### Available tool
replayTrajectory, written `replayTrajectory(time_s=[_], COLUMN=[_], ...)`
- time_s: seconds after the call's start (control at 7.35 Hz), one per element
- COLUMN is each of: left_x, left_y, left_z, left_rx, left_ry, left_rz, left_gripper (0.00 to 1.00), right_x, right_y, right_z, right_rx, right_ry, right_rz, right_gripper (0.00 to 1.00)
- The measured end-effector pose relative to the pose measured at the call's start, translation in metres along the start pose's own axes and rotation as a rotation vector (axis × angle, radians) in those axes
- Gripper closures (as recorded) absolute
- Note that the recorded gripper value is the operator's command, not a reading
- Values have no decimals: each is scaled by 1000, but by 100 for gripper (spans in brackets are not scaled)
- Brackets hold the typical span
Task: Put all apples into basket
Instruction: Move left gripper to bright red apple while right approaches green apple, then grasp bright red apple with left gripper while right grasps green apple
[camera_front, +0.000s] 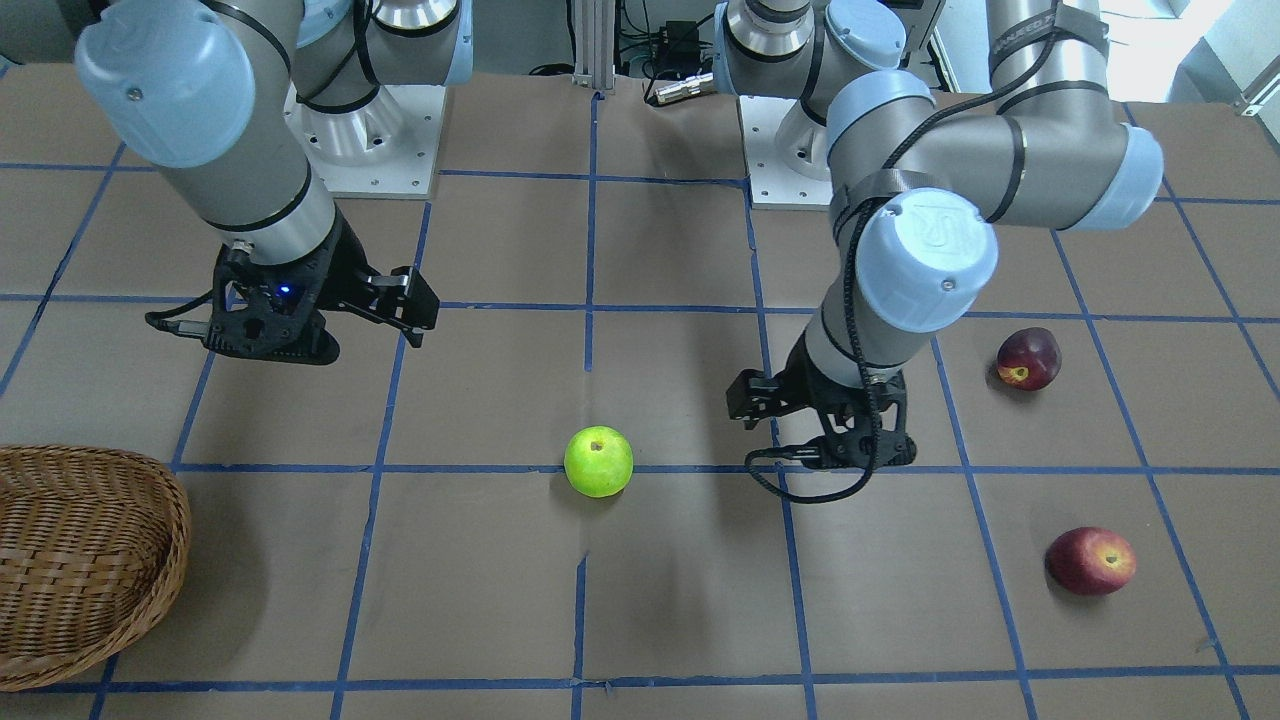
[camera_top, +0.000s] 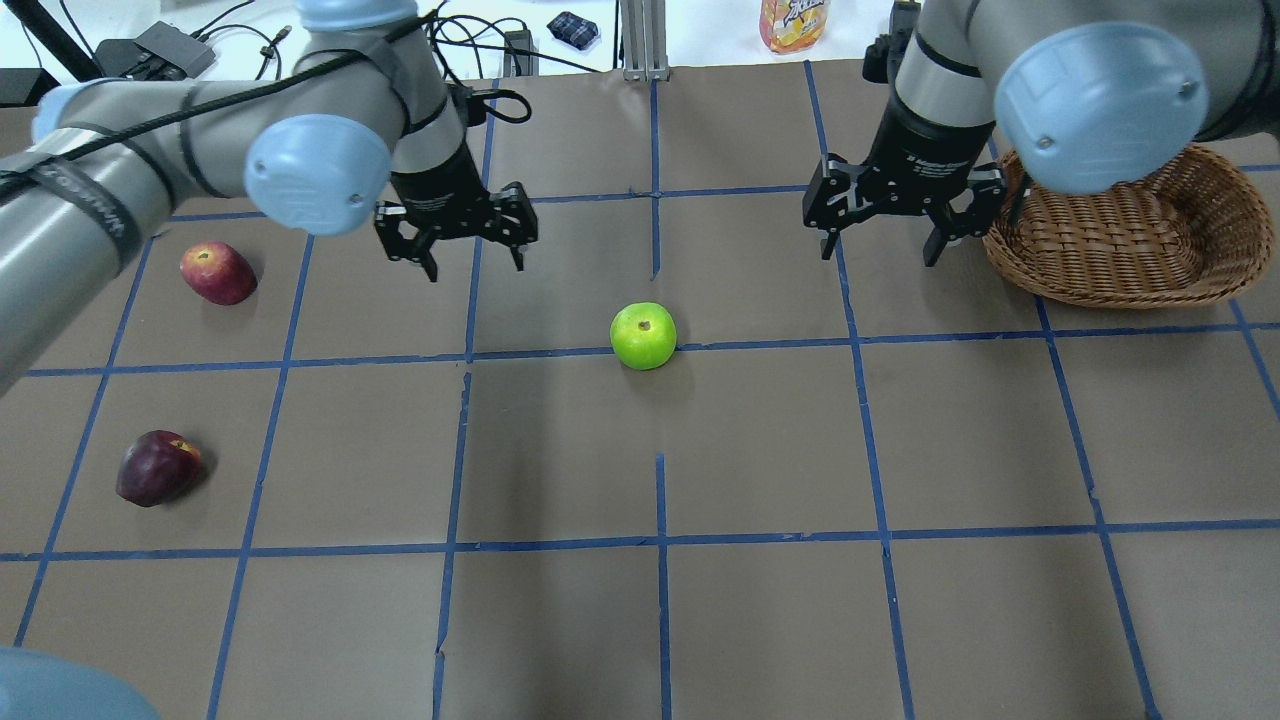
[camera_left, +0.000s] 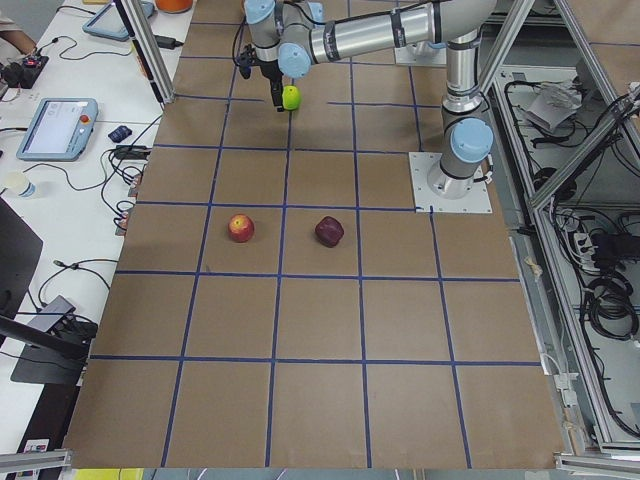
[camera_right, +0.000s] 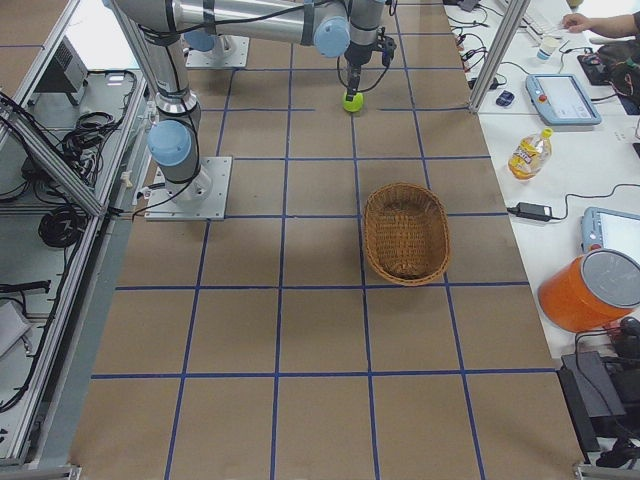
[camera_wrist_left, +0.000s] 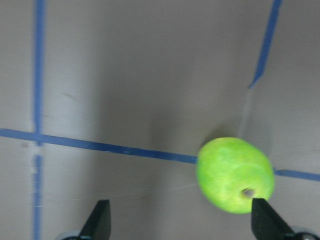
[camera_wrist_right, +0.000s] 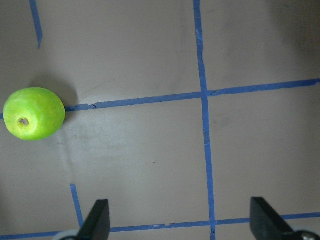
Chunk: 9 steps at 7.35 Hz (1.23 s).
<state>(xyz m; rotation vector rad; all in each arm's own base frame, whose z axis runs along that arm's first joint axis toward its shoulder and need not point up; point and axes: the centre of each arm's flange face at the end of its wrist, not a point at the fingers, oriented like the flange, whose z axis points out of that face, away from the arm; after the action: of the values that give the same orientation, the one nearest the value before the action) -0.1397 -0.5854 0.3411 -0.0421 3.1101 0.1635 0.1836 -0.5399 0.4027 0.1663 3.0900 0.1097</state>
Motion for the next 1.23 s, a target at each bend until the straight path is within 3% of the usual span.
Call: replayTrajectory(time_s=[0.14,0.41,0.82,0.95,1.23], left_x=[-43,-139,-235,-249,-288], left_y=[3,4,-38,-61,-93], left_z=[-1,3,23,37,75], left_rx=[-11,-25,140,166,145], left_ry=[-53,-71,-141,-159,-152], left_rz=[54,140,235,260,288], left_gripper=[0,0,0,0,0], right_x=[-26,-83,-144,-153,-170], right_y=[-4,-7,-7,-8,-11], right_z=[16,54,112,125,159], right_rx=[17,60,82,84,73], right_ry=[-3,-9,-23,-30,-29], right_rz=[11,-10,19,31,31], right_gripper=[0,0,0,0,0])
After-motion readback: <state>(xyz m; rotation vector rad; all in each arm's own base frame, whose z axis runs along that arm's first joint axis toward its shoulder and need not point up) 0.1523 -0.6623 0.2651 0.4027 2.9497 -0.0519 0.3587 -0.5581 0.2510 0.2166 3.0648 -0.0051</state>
